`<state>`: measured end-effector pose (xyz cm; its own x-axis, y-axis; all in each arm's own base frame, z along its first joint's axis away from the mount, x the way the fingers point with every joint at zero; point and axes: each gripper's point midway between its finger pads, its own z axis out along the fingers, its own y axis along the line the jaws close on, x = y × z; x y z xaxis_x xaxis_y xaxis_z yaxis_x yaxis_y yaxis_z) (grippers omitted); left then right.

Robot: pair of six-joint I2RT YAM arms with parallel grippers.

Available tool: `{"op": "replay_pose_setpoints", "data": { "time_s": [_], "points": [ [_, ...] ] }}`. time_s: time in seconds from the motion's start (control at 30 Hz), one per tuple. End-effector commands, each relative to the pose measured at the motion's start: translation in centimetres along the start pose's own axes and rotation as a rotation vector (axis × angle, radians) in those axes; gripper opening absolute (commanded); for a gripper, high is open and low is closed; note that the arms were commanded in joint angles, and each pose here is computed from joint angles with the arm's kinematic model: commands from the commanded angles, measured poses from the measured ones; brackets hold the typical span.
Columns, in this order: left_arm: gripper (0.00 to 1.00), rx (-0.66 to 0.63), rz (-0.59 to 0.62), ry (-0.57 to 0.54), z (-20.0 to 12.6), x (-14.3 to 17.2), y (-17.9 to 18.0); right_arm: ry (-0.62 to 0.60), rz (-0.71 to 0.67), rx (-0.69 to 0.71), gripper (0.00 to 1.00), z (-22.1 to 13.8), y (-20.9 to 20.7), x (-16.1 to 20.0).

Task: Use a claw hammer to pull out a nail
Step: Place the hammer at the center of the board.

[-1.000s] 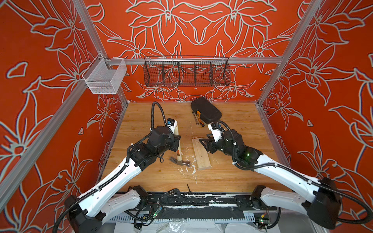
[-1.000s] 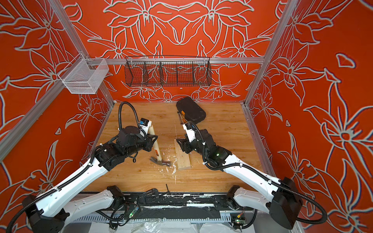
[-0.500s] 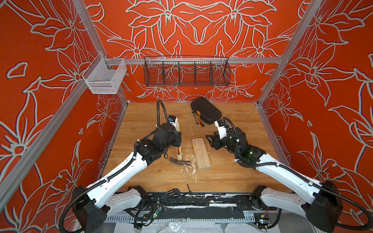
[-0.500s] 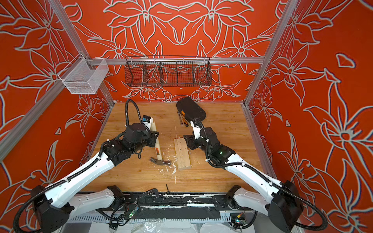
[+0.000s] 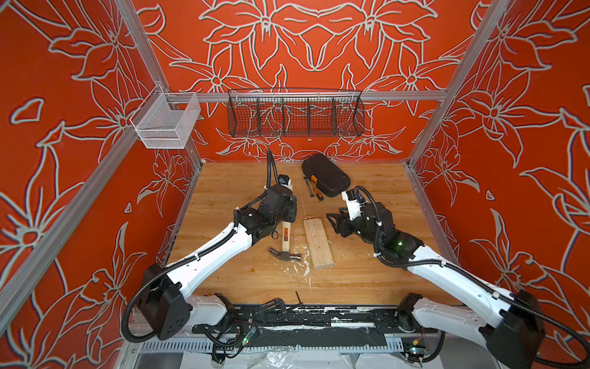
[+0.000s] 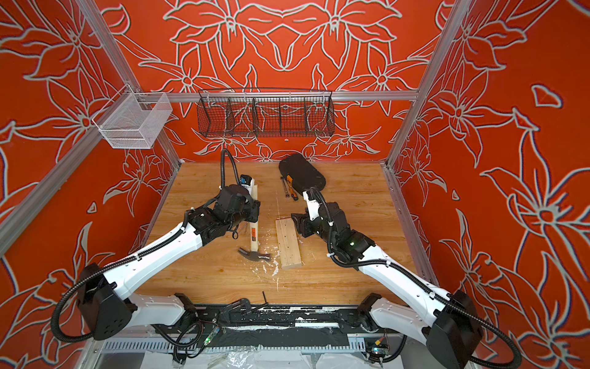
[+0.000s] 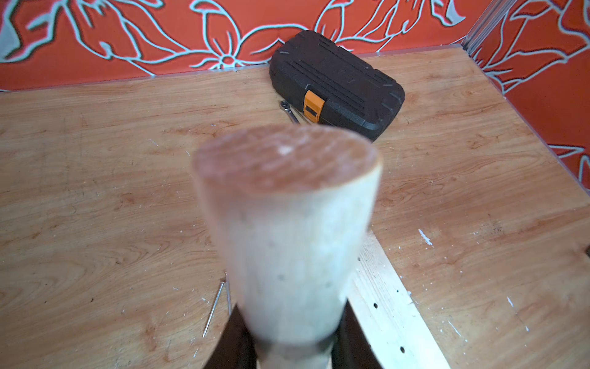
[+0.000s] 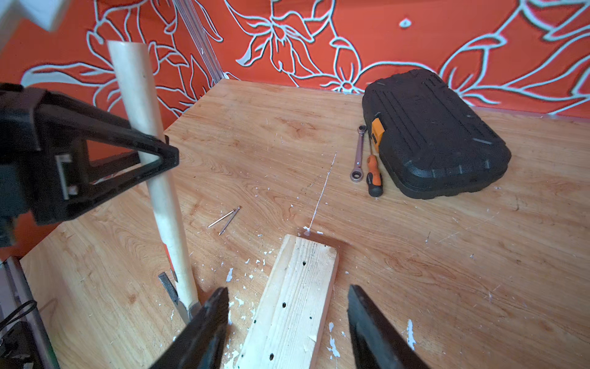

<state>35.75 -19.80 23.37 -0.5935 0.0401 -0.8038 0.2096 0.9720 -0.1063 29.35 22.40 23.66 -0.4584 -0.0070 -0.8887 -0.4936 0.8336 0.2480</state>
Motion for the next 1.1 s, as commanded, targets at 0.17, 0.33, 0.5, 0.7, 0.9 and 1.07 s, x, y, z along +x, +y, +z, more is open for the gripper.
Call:
{"op": "replay_pose_setpoints", "data": {
  "time_s": [0.17,0.33,0.5,0.7,0.9,1.07],
  "points": [
    [0.00,-0.065,-0.031,0.038,4.5,-1.7,2.1,-0.003,0.023,0.000,0.61,-0.4,-0.2,0.2],
    [0.00,-0.083,-0.054,0.111,8.1,-0.5,3.3,-0.005,0.026,-0.002,0.61,-0.6,-0.2,0.1],
    [0.00,-0.091,-0.066,0.165,11.2,0.8,3.9,-0.005,0.028,-0.004,0.61,-0.6,-0.2,0.1],
    [0.00,-0.114,-0.088,0.234,14.0,2.6,5.6,-0.001,0.033,-0.001,0.61,-0.7,-0.3,0.3],
    [0.00,-0.141,-0.098,0.322,16.7,4.6,7.0,-0.001,0.036,0.001,0.61,-0.8,-0.3,0.4],
    [0.00,-0.149,-0.103,0.385,18.7,6.7,7.4,-0.002,0.039,0.005,0.61,-1.0,-0.4,0.4]
  ]
}}
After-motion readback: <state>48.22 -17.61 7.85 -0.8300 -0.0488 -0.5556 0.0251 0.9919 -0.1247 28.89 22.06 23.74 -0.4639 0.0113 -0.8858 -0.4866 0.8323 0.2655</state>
